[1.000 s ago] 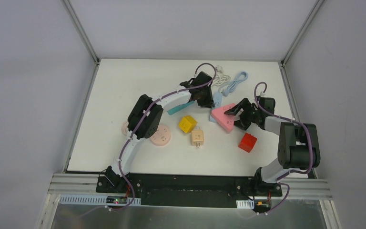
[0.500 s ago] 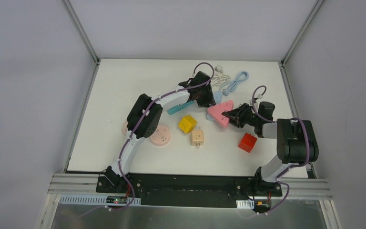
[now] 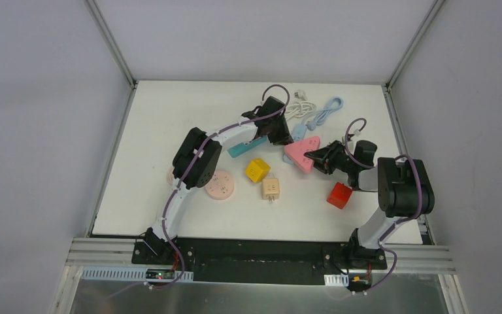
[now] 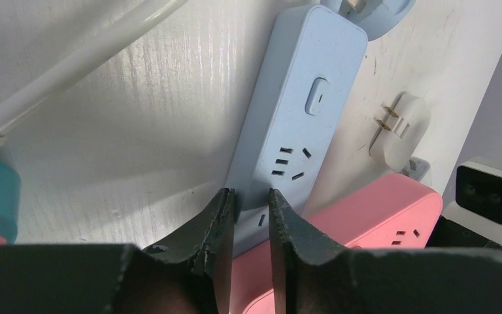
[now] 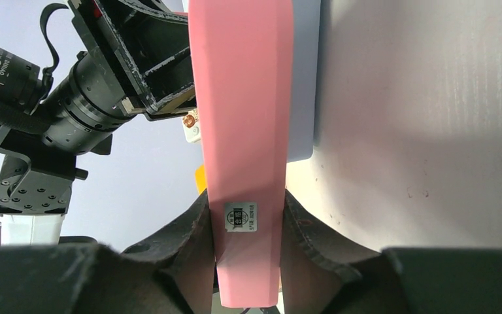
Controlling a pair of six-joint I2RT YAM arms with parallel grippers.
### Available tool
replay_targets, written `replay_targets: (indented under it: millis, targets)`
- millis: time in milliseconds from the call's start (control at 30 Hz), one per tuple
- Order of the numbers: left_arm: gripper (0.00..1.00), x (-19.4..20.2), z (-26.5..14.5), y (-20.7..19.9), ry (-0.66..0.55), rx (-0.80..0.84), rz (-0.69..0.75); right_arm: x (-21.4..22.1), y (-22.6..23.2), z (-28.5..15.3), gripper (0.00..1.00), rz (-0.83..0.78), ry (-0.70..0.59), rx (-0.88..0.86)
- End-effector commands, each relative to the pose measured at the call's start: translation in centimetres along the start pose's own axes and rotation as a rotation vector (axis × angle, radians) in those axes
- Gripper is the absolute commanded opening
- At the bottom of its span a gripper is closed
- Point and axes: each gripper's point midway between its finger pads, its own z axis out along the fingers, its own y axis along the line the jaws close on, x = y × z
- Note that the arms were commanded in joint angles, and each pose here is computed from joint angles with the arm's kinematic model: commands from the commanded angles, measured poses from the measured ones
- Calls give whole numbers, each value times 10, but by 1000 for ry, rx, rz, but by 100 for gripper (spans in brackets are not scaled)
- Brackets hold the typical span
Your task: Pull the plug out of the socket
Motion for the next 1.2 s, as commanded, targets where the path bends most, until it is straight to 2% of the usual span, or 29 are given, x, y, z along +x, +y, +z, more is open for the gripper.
replay_targets:
  millis: [0, 133, 200, 300, 333, 367, 467, 600, 800, 900, 967, 1033, 1167]
  targets:
    - [20, 44, 10, 27, 133, -96, 4, -7, 33, 1, 12, -180, -15, -106]
    - [18, 44, 10, 26, 126, -97, 13, -8, 28, 5, 34, -200, -25, -25]
    - [17, 45, 10, 25, 127, -94, 16, -3, 30, 10, 39, -191, -5, -19]
    - [17, 46, 11, 24, 131, -90, 17, 1, 31, 18, 40, -167, 20, -17]
    - [17, 46, 11, 23, 131, -86, 18, 3, 31, 21, 38, -161, 28, -16]
    - [17, 47, 11, 22, 135, -83, 18, 5, 31, 23, 33, -157, 36, -15]
    - [17, 54, 8, 20, 164, -66, 7, 9, 35, 24, 1, -152, 52, -26]
    - [19, 68, 2, 16, 175, -30, -10, 19, 51, 9, 0, -188, 83, -78]
    - [28, 74, -1, 14, 167, -23, -5, 42, 60, -9, 0, -236, 165, -155]
    - [28, 76, 1, 15, 176, -27, -5, 45, 66, -13, 0, -255, 156, -197]
    - [23, 77, 3, 16, 179, -32, -6, 42, 68, -13, 0, -265, 130, -206]
    - [19, 78, 3, 17, 185, -38, -3, 34, 67, -9, 0, -224, 103, -187]
    - [17, 80, 3, 16, 186, -51, 32, 19, 61, 1, 0, -7, 93, -127]
